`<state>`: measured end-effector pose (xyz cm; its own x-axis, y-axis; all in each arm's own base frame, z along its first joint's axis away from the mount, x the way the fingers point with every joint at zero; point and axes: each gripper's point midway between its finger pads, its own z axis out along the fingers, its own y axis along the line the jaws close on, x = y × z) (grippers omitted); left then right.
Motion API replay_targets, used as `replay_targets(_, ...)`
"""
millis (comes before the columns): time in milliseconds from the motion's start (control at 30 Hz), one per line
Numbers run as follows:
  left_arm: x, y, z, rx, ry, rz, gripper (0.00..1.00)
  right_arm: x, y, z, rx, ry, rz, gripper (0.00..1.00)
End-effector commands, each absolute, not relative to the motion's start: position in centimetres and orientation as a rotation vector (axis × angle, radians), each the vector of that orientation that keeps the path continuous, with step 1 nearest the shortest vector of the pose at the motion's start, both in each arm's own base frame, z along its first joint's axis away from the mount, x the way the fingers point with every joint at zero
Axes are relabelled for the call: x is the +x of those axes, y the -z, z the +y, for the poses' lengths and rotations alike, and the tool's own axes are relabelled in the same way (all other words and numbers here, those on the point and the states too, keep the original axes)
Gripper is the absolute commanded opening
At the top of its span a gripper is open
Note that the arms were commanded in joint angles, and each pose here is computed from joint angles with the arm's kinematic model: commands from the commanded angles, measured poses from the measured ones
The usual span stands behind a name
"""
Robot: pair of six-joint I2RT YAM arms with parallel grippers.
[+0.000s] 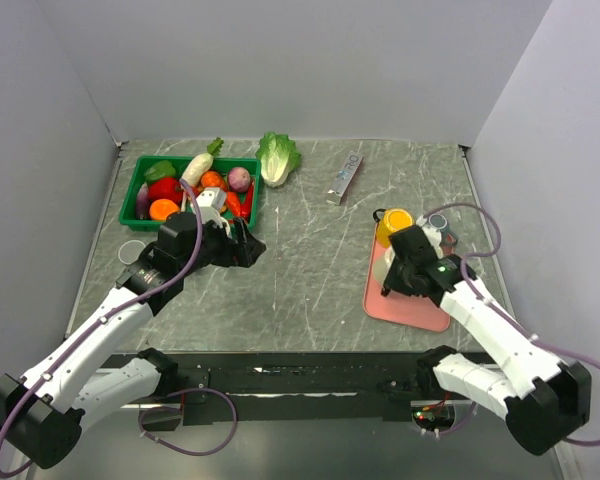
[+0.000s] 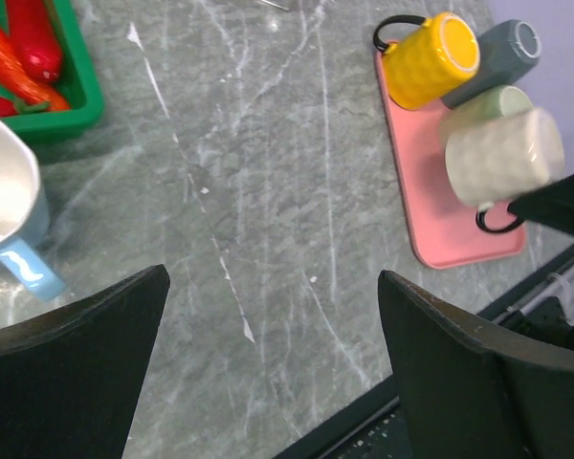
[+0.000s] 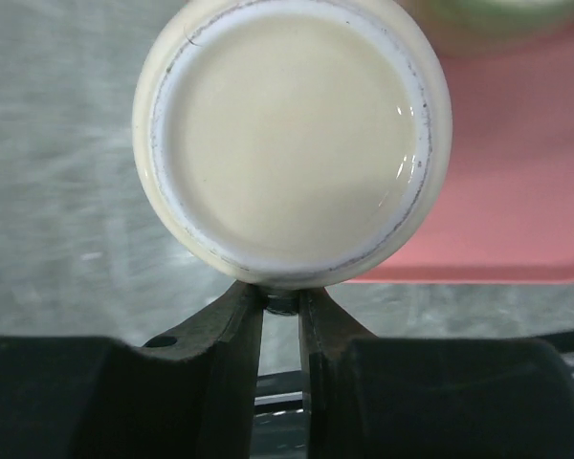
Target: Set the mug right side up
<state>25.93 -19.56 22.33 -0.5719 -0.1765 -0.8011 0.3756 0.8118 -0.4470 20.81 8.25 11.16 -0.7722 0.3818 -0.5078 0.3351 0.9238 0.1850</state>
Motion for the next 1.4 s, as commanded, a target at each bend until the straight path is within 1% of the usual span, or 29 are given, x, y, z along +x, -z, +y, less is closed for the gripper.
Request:
replay_targets(0, 25.3, -25.9, -21.5, 0.188, 0.889, 1.980, 0.96, 23.7, -20.5, 11.7, 0.496, -0.462, 2.266, 0.00)
replay_targets(100, 24.8, -27.5, -22.5, 0.207, 0.975, 1.945, 0.96, 24.0, -24.7, 14.4, 0.434, -0.706, 2.150, 0.00)
replay_targets(167, 23.9, -28.8, -23.5, 0.243, 1.070, 1.917, 0.96, 24.1, -28.5, 16.6, 0.380, -0.911, 2.018, 0.00)
replay_targets(200, 23.7, -29.7, -23.9, 0.261, 1.109, 1.886, 0.96, 24.1, -29.4, 17.2, 0.365, -0.975, 1.980, 0.00)
replay_targets(233, 23.1, -30.5, -24.5, 0.292, 1.161, 1.868, 0.96, 24.4, -32.0, 18.0, 0.353, -1.072, 1.882, 0.00)
replay_targets(300, 22.5, -31.8, -25.2, 0.313, 1.243, 1.839, 0.96, 23.8, -33.9, 19.5, 0.310, -1.201, 1.833, 0.00)
replay_targets(333, 22.3, -33.3, -25.6, 0.332, 1.278, 1.793, 0.96, 23.7, -35.2, 20.2, 0.307, -1.269, 1.796, 0.00)
replay_targets(400, 21.7, -34.7, -26.2, 0.341, 1.359, 1.773, 0.96, 23.5, -37.8, 21.4, 0.261, -1.357, 1.712, 0.00)
replay_targets(600, 20.7, -39.3, -27.4, 0.321, 1.574, 1.639, 0.96, 22.7, -43.1, 24.4, 0.151, -1.541, 1.566, 0.00)
replay_targets(667, 20.4, -40.7, -27.8, 0.318, 1.657, 1.592, 0.96, 22.7, -43.6, 25.5, 0.123, -1.579, 1.554, 0.00)
replay_targets(767, 20.3, -41.1, -28.4, 0.316, 1.728, 1.588, 0.96, 22.2, -44.9, 26.4, 0.091, -1.638, 1.505, 0.00)
replay_targets(1033, 20.8, -41.7, -28.1, 0.269, 1.697, 1.597, 0.97, 21.3, -46.6, 27.1, 0.026, -1.690, 1.430, 0.00)
replay_targets(1233, 20.4, -42.5, -28.0, 0.242, 1.745, 1.555, 0.99, 20.8, -46.6, 27.5, 0.001, -1.731, 1.401, 0.00)
replay_targets(1367, 20.2, -42.8, -28.4, 0.226, 1.798, 1.552, 0.92, 20.6, -46.4, 28.1, -0.017, -1.746, 1.388, 0.00)
